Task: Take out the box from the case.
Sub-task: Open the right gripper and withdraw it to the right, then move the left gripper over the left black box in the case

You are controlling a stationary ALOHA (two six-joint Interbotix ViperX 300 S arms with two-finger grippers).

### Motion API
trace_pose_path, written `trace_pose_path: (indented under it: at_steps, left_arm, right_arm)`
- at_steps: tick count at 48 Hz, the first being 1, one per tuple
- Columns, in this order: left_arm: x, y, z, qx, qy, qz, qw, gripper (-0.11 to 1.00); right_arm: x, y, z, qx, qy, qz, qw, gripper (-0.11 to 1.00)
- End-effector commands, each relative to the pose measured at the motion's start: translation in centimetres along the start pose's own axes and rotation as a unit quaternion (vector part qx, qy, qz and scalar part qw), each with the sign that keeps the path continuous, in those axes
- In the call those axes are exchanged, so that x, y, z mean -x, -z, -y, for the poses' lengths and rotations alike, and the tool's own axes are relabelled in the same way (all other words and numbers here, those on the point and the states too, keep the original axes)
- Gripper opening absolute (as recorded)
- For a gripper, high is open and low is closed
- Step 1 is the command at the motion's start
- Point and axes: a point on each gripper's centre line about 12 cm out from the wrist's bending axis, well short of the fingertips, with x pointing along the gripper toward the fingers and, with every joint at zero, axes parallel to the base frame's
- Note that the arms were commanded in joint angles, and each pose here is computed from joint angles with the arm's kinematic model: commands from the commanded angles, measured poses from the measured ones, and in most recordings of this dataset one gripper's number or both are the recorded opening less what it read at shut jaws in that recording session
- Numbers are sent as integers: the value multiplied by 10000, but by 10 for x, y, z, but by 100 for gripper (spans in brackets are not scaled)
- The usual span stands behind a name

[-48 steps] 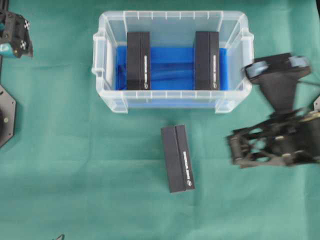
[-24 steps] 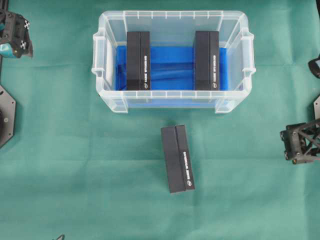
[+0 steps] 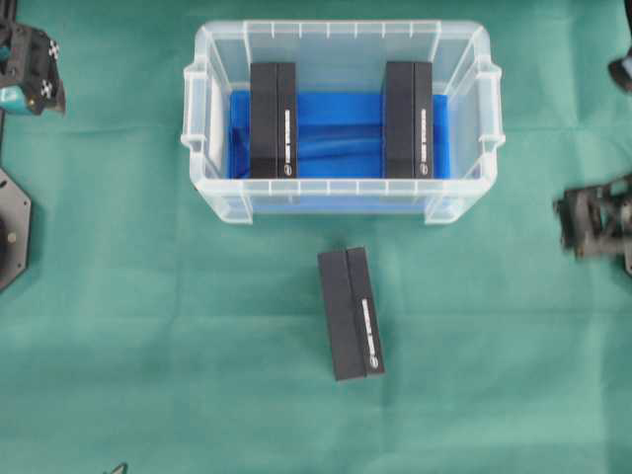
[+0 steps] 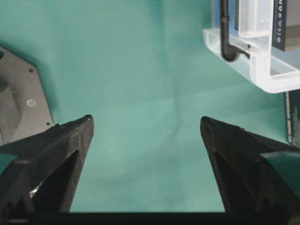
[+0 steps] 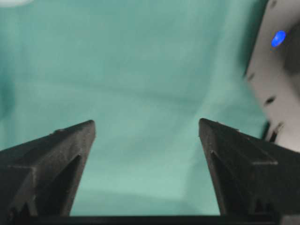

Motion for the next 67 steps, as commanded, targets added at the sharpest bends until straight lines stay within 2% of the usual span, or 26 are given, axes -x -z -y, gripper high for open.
trace_pose_path:
  at_steps: [1, 15, 25, 67]
  left_arm:
    - [5, 0, 1, -10, 79, 31, 10000, 94]
    - [5, -1, 2, -3, 76, 38, 10000, 94]
    - [4, -1, 2, -3, 72, 28, 10000, 94]
    - [3, -1, 3, -35, 48, 26, 10000, 94]
  right_arm:
    - [2, -24, 2, -114, -141, 58, 9998, 90]
    - [-6, -85, 12, -176, -126, 282, 9994, 90]
    - [-8, -112, 21, -173, -36, 347, 9992, 90]
    - [-13, -118, 19, -208, 1, 333, 9992, 90]
